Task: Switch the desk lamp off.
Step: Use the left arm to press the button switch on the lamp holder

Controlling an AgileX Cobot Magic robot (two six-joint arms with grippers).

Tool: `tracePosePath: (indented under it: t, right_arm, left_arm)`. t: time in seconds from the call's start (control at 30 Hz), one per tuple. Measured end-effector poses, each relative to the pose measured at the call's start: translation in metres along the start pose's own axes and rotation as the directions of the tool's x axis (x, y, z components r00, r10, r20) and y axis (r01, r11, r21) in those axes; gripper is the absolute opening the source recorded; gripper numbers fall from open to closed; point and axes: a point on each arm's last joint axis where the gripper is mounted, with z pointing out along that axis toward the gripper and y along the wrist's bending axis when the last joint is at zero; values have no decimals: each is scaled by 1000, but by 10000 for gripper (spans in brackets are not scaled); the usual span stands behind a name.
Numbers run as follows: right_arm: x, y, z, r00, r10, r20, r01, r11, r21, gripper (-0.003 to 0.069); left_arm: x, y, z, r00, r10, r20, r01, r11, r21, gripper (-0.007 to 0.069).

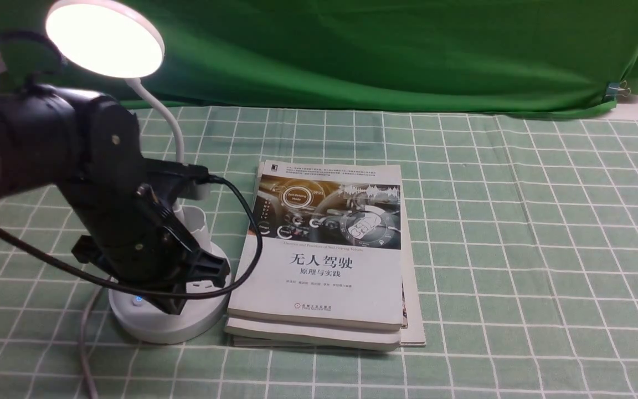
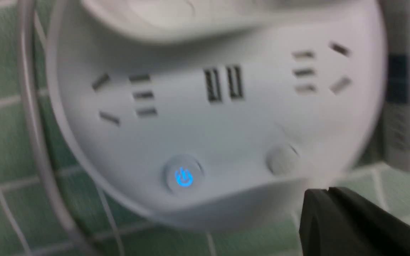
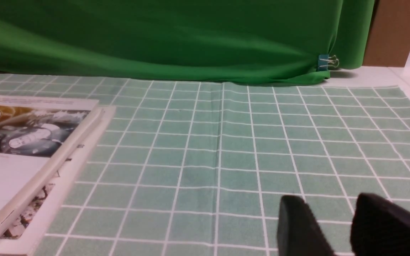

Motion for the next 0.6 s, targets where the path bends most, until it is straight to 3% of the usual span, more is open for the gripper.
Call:
tracePosePath:
  t: [0.37, 0.6]
  right_arm:
    - [0, 0, 0, 1000, 0, 0, 0, 1000, 0, 242]
    - [0, 0, 0, 1000, 0, 0, 0, 1000, 0, 242]
  left_arm:
    - [-8, 4, 18, 1000, 8, -24, -8, 1000, -22, 0]
    - [-7, 2, -2, 999, 12, 47, -11, 1000, -23, 0]
